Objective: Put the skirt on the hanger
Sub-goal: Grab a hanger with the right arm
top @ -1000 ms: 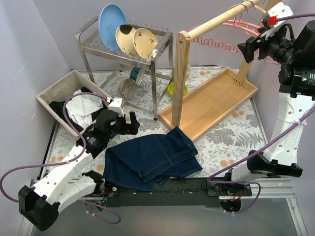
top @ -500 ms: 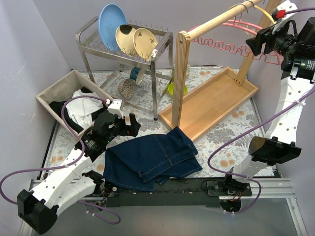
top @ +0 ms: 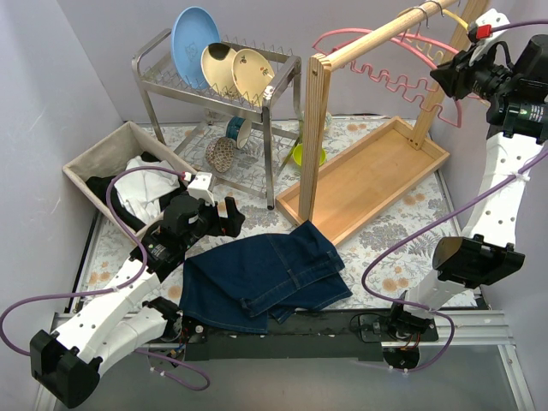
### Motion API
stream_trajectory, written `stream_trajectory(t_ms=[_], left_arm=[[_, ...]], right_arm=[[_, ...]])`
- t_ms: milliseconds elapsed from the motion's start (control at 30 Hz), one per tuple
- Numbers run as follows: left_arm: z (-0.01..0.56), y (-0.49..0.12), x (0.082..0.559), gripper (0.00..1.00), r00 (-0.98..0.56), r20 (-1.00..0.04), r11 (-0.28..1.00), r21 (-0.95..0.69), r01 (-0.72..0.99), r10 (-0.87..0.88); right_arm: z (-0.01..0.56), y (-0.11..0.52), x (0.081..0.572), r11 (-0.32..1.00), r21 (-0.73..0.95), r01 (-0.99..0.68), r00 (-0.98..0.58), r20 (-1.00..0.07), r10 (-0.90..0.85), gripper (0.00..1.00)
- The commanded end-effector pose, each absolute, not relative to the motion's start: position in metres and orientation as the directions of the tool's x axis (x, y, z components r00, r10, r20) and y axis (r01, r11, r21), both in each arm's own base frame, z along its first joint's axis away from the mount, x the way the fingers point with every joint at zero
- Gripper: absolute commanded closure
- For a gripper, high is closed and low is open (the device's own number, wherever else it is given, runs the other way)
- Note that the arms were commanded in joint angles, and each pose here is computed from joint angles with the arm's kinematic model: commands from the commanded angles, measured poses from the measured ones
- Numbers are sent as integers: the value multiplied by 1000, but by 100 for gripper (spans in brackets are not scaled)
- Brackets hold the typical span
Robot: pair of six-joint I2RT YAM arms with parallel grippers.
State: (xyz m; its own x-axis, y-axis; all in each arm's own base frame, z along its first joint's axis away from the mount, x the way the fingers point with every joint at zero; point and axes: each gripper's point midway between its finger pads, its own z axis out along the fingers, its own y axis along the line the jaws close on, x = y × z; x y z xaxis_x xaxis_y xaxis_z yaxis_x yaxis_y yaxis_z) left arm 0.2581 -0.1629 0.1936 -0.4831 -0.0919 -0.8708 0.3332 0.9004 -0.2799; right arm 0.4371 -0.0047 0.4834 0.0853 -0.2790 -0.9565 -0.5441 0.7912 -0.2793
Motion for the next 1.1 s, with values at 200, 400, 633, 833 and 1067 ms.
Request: stream_trajectory(t_ms=[200,400,633,833,1067], left_arm=[[195,-162,259,2,-469,-879,899,-273,342,-89],[195,-161,259,2,-470,-878,899,-276,340,-92],[195,-160,260,2,-469,-878,901,-274,338,-91],[194,-158,261,2,-469,-878,904,-272,331,-93],[194,-158,262,2,-470,-878,904,-272,329,-93]], right_arm=[[479,-4,434,785,-281,-552,85,-955,-283,63],[462,1,433,765,-235,-599,46,-965,-260,65],[462,17,423,713,-185,-676,47,-977,-208,99],[492,31,407,687,-214,-695,140,-977,-163,99],[518,38,414,703,-134,-699,143,-989,-47,99]])
